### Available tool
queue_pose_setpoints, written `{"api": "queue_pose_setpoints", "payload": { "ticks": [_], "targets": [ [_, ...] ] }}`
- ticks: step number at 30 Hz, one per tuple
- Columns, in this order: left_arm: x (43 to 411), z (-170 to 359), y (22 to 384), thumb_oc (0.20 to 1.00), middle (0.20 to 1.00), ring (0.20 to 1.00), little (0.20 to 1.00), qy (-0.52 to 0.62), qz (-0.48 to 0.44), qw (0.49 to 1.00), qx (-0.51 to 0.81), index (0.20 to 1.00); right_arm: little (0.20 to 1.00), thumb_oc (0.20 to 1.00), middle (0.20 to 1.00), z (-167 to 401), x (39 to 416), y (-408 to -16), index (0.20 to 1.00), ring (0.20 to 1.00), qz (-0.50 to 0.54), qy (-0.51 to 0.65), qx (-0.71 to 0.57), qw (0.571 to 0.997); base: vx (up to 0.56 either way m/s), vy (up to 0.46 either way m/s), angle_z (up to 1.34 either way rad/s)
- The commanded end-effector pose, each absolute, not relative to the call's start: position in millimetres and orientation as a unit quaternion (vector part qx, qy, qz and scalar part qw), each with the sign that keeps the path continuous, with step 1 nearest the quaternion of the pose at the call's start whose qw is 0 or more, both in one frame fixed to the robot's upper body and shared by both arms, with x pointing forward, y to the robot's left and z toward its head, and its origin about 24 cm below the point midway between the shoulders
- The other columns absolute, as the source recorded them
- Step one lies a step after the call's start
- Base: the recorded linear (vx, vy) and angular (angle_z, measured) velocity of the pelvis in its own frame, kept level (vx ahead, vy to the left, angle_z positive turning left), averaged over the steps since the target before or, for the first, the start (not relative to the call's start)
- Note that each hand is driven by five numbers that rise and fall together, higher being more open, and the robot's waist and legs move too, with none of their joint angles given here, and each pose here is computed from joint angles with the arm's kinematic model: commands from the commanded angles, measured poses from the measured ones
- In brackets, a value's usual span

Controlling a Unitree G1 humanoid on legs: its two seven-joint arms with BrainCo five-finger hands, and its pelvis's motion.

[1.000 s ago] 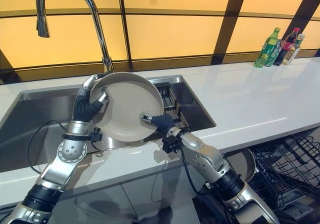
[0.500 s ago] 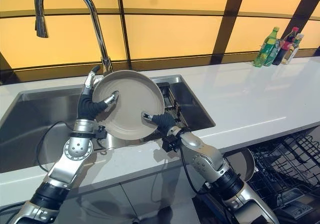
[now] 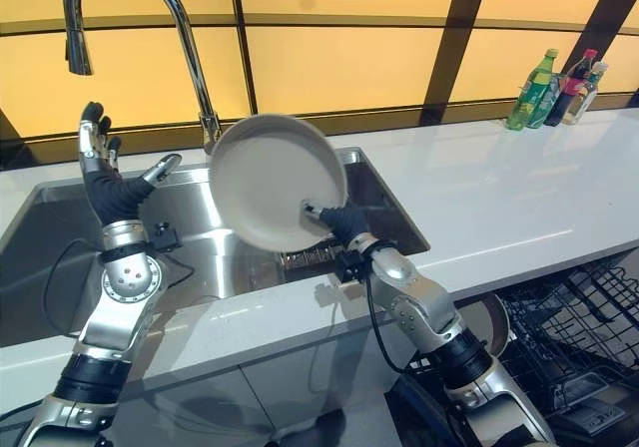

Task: Pick up plates and place into dishwasher.

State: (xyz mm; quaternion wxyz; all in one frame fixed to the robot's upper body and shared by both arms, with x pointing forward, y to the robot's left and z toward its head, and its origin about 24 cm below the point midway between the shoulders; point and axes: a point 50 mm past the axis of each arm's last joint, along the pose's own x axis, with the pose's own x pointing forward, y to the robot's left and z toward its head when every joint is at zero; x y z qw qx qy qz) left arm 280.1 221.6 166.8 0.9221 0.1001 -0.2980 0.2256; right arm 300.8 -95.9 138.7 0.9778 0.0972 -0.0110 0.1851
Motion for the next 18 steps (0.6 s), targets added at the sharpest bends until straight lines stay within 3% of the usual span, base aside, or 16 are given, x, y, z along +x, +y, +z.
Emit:
{"api": "queue_pose_setpoints", "payload": {
  "ticks": [1,10,18],
  "targets": [
    [285.0,183.7,235.7,1.000,1.000,1.000,1.000,-0.329,0.252,0.904,0.108,1.000,0.200,0.200,0.200,196.9,303.1,-115.0,0.200,0.200,0.139,-0.170,0.090,0.971,0.00,0.025,-0.05],
    [276.7,171.9,254.8,1.000,1.000,1.000,1.000,-0.297,0.263,0.908,0.131,1.000,0.200,0.200,0.200,147.0,293.1,-201.8,0.200,0.200,-0.047,-0.109,0.039,0.992,0.04,-0.014,-0.21],
    [271.4,163.2,268.1,1.000,1.000,1.000,1.000,-0.267,0.245,0.918,0.160,1.000,0.200,0.200,0.200,113.9,268.4,-268.4,0.200,0.200,-0.213,-0.062,-0.010,0.975,0.03,-0.073,-0.29]
  ]
}}
